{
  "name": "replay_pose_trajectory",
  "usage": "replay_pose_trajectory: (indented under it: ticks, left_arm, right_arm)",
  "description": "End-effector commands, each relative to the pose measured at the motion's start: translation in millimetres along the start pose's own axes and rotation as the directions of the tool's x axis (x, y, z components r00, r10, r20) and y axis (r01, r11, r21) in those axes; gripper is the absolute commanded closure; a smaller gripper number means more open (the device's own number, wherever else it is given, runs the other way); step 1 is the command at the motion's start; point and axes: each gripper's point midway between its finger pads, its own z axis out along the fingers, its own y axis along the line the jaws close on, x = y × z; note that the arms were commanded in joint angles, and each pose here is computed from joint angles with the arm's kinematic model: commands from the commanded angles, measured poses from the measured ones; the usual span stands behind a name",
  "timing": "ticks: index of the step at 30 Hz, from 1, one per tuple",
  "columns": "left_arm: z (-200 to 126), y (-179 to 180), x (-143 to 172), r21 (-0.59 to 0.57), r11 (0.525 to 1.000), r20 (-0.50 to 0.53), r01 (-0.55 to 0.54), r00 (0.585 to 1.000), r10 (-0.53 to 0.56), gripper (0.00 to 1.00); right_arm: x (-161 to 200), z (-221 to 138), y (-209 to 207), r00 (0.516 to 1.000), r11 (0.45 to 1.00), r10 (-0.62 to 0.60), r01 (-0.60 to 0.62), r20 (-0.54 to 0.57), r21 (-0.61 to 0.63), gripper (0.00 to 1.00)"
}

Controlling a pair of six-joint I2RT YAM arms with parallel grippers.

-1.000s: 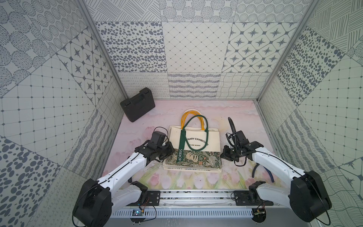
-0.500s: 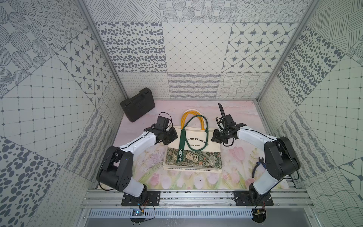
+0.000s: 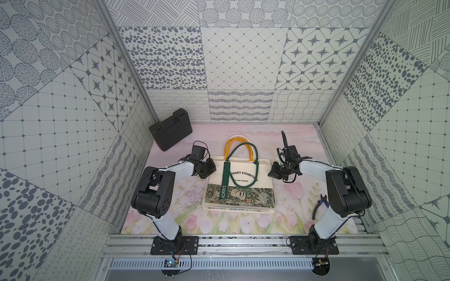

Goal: Put away the canvas bag
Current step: Adjust the canvas bag at the center of the board.

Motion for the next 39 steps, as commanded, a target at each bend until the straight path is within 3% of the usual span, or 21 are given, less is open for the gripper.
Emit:
replay_pose_trajectory:
  ticks: [1, 8, 12, 20, 31, 39]
  left_arm:
    - [-7, 10, 0, -0.027, 0.999, 0.019, -0.044, 0.999, 0.044, 1.00]
    - [-48, 6, 8, -0.061, 0.992, 0.047, -0.112, 0.992, 0.115, 1.00]
    - [-67, 1, 24, 0.010, 0.993, 0.055, -0.114, 0.992, 0.113, 1.00]
    - [-79, -11, 61, 0.177, 0.979, 0.025, -0.103, 0.995, 0.100, 1.00]
    - [-83, -5, 87, 0.158, 0.977, 0.017, -0.144, 0.990, 0.143, 1.00]
    - [-79, 0, 91, 0.146, 0.979, 0.004, -0.144, 0.989, 0.145, 1.00]
  right_arm:
    - [6, -9, 0, 1.000, 1.000, -0.023, 0.023, 0.012, -0.003, 0.97]
    - [6, -51, 36, 0.997, 0.992, -0.038, 0.047, 0.072, -0.116, 0.96]
    - [19, -60, 62, 0.993, 0.976, -0.085, 0.099, 0.076, -0.193, 0.96]
    - [45, -18, 75, 0.996, 0.970, -0.091, 0.088, -0.002, -0.225, 0.97]
    - [48, 30, 65, 0.999, 0.972, 0.011, -0.019, -0.036, -0.233, 0.98]
    - [48, 28, 89, 0.999, 0.927, 0.039, -0.042, -0.017, -0.372, 0.98]
